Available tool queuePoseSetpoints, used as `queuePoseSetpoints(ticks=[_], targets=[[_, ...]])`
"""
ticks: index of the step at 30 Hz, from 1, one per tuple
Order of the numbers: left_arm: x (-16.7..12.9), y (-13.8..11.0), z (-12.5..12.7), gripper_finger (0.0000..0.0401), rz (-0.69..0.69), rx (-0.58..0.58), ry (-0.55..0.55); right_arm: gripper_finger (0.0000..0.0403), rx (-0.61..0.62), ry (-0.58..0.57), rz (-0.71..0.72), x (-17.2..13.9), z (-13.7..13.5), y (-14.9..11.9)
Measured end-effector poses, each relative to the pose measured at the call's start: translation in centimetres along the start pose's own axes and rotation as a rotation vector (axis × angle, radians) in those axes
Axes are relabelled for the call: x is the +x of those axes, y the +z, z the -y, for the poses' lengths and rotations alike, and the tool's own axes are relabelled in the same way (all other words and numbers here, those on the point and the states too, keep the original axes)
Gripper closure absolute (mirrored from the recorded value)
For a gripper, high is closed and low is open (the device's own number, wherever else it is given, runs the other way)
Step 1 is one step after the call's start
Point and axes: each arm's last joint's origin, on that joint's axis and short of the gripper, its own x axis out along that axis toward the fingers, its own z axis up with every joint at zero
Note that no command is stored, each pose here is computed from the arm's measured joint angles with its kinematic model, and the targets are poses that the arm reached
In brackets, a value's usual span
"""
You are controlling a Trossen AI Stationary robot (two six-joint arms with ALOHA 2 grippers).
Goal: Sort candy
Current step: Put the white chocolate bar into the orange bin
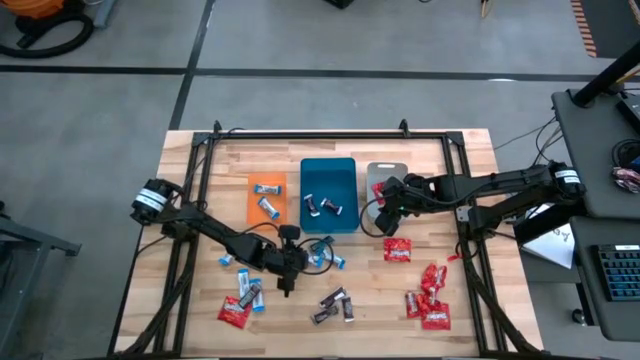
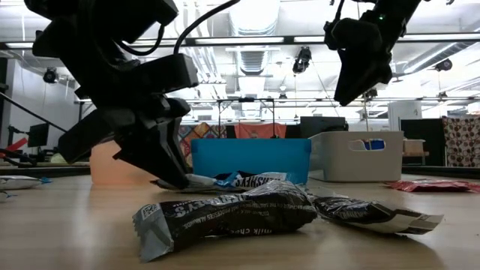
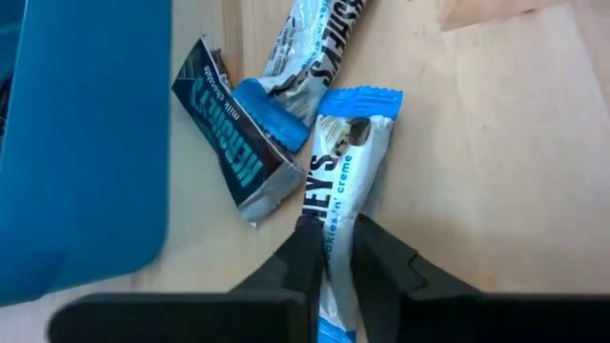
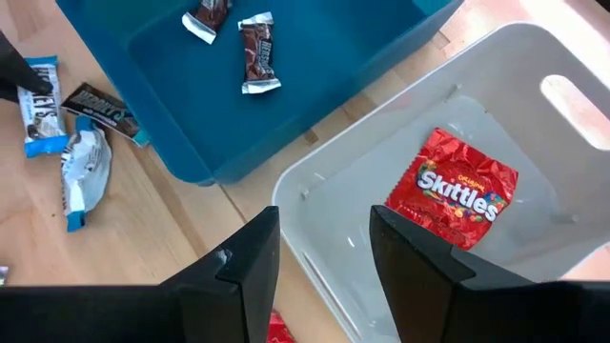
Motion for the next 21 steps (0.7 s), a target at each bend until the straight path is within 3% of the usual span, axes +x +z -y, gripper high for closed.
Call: queuePoseSetpoints(ticks=[12, 17, 21], targets=[[-2.2, 1.2, -0.4, 0.0388, 0.061, -0.015, -0.105, 0.0246, 0.0, 0.0, 0.0, 0.0, 0.0, 0.0], [-5.7, 2.6, -1.6, 0.0388, 0.164, -0.048, -0.141, 0.0246, 0.0, 0.0, -0.001, 0.0, 0.0, 0.0], [-9.2, 2.9, -3.3, 0.0388, 0.215, -0.087, -0.074, 0.0246, 0.001, 0.001, 0.003, 0.0, 0.0, 0.0]])
